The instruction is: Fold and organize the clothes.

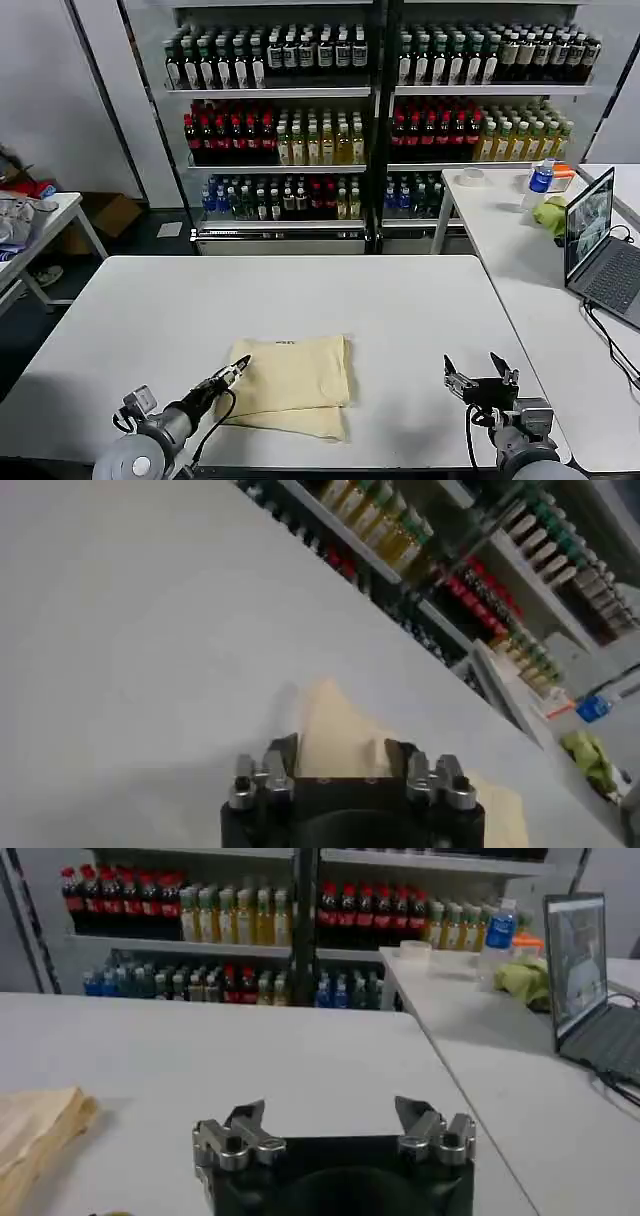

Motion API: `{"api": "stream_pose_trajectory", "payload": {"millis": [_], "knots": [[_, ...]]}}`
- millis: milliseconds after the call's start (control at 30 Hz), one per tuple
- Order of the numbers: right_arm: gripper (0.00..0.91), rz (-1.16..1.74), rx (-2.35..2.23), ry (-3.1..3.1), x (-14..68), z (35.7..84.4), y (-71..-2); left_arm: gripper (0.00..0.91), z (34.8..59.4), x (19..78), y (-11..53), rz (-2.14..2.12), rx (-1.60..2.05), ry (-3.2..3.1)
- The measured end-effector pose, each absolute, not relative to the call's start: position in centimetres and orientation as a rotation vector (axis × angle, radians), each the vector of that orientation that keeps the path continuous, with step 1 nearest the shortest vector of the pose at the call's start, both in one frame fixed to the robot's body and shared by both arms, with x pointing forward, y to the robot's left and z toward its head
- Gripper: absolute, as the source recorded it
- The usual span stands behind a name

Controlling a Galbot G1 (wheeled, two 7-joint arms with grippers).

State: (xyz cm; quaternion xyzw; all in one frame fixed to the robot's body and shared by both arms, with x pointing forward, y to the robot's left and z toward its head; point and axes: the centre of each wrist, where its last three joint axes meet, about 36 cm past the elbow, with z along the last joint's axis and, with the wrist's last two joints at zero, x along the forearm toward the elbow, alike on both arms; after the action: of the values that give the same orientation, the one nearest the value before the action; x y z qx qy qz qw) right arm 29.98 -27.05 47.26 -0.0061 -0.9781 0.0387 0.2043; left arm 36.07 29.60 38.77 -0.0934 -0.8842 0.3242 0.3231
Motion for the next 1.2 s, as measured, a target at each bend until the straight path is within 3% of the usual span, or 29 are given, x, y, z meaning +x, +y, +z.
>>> {"api": "stream_pose_trajectory", "payload": {"millis": [767,967,1200], "knots": [[0.907,0.109,-0.026,-2.733,30.0,47.5,-27.1,0.01,39.0,35.7,29.8,1.007,-0.206,-2.271],[0.907,0.11,-0.026,-2.738,30.1,47.7,-27.3,0.02,41.1,36.2,32.4,1.062,-0.164,-2.314],[0.907,0.099,-0.014,-2.75,30.4,47.9,-27.1,0.01,45.2,36.3,38.4,0.992,-0.038,-2.459]]}}
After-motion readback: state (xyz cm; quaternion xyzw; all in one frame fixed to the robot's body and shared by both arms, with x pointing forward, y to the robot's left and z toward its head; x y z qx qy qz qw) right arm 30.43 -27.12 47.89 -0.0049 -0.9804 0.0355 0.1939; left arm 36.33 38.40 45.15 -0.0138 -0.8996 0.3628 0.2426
